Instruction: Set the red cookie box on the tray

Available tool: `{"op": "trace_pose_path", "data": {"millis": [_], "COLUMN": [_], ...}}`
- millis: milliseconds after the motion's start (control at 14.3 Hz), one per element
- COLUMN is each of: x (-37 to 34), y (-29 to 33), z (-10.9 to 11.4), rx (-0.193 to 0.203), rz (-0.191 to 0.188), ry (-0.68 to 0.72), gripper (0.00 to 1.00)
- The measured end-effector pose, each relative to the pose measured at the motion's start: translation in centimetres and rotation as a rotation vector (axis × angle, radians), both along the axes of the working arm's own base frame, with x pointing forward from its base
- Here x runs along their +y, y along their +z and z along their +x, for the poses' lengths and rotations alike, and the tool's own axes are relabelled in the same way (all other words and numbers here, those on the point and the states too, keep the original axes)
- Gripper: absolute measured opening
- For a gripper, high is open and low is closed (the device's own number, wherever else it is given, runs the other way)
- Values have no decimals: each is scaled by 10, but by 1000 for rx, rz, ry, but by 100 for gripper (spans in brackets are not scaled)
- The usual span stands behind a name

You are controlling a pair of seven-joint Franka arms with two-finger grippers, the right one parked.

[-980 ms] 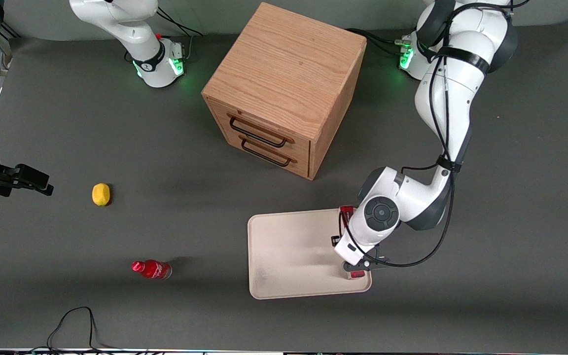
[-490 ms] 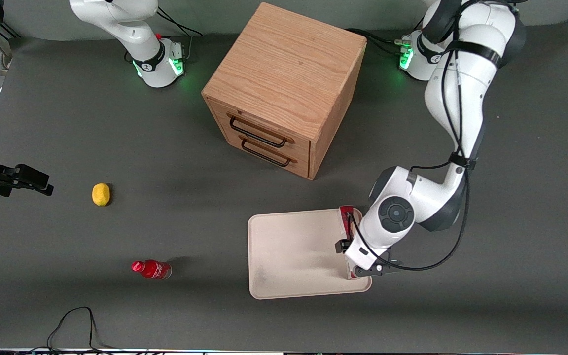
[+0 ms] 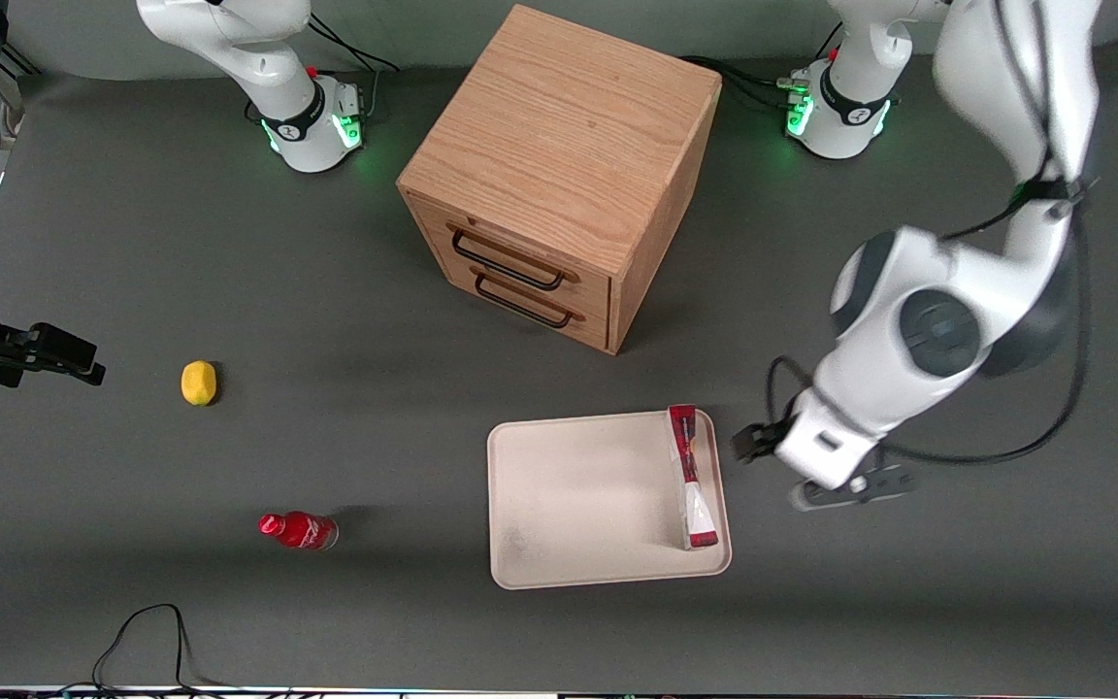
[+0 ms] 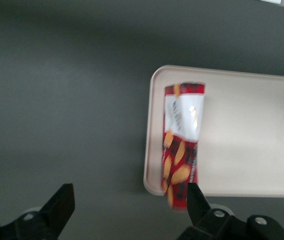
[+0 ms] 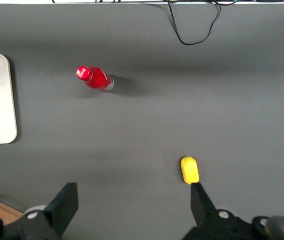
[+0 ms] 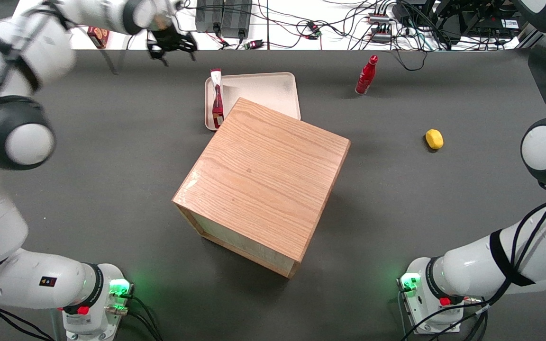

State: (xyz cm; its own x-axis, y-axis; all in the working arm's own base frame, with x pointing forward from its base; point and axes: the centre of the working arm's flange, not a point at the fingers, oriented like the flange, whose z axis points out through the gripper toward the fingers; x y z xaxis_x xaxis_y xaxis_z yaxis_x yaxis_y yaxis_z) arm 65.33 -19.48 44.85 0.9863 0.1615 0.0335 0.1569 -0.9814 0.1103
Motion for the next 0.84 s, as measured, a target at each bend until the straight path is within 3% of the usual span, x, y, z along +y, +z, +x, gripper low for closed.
{"op": "trace_pose_path", "data": {"millis": [140,280,700,840], "x": [54,99,197,209], "y": [30,59,127,139], "z": [-29,-54,-129,-145], "rx": [61,86,9,9], "rz": [39,69,104,107], "ry": [9,-4,-107,-134], "gripper": [100,100,100,100]}}
